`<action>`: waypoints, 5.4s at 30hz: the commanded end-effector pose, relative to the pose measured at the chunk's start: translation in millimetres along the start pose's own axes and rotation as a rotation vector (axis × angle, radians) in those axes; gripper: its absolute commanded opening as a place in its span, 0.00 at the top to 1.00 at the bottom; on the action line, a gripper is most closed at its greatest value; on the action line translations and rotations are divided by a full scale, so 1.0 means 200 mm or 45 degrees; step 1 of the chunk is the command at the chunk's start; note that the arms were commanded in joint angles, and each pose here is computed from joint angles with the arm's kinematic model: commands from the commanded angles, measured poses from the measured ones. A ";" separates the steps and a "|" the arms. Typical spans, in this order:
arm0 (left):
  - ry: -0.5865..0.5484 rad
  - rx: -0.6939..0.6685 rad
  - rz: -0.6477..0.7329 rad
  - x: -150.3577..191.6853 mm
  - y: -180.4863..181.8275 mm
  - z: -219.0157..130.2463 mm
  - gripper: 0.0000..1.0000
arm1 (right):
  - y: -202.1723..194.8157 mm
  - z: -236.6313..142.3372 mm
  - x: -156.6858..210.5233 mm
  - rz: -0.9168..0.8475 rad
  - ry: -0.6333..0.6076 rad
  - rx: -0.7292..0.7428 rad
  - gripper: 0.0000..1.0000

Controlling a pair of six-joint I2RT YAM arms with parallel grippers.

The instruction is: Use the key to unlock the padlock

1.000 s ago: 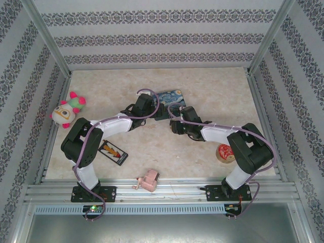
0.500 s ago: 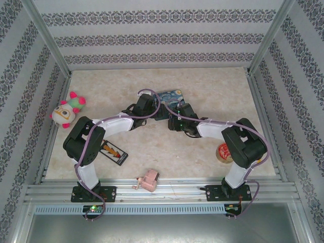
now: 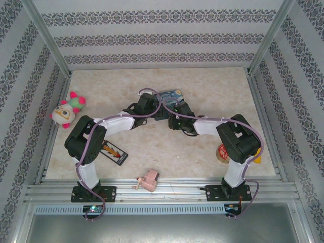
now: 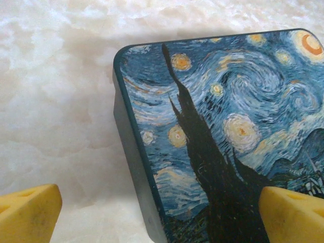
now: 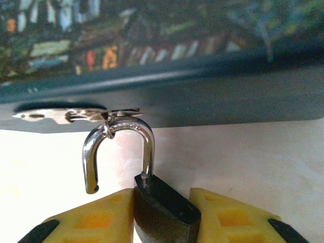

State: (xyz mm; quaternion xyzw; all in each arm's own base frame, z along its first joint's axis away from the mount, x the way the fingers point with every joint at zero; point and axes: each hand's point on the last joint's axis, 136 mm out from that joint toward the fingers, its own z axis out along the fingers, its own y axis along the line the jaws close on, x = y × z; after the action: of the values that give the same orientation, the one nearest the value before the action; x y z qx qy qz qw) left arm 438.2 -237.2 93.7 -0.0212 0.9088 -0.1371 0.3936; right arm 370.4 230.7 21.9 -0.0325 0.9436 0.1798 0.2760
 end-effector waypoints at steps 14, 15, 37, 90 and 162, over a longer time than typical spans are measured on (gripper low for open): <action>0.108 -0.164 0.057 0.13 0.16 0.05 0.01 | 0.03 -0.06 -0.04 0.213 -0.051 -0.193 0.97; 0.108 -0.164 0.056 0.13 0.16 0.05 0.01 | 0.03 -0.06 -0.05 0.223 -0.056 -0.200 0.98; 0.129 -0.161 0.062 0.17 0.17 0.05 0.01 | 0.05 -0.03 -0.19 0.523 -0.159 -0.440 1.00; -0.048 0.012 -0.187 0.00 0.01 0.03 0.01 | -0.08 -0.12 -0.06 0.788 -0.347 -0.478 1.00; -0.007 -0.064 -0.253 0.07 0.24 0.02 0.33 | -0.15 -0.28 -0.22 0.776 -0.511 -0.506 1.00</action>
State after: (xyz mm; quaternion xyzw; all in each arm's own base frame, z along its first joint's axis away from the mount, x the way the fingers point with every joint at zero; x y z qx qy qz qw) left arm 442.2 -224.0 83.2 -0.1081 0.8911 -0.1927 0.3964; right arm 391.7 176.3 63.3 0.2664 0.7810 0.4367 0.3583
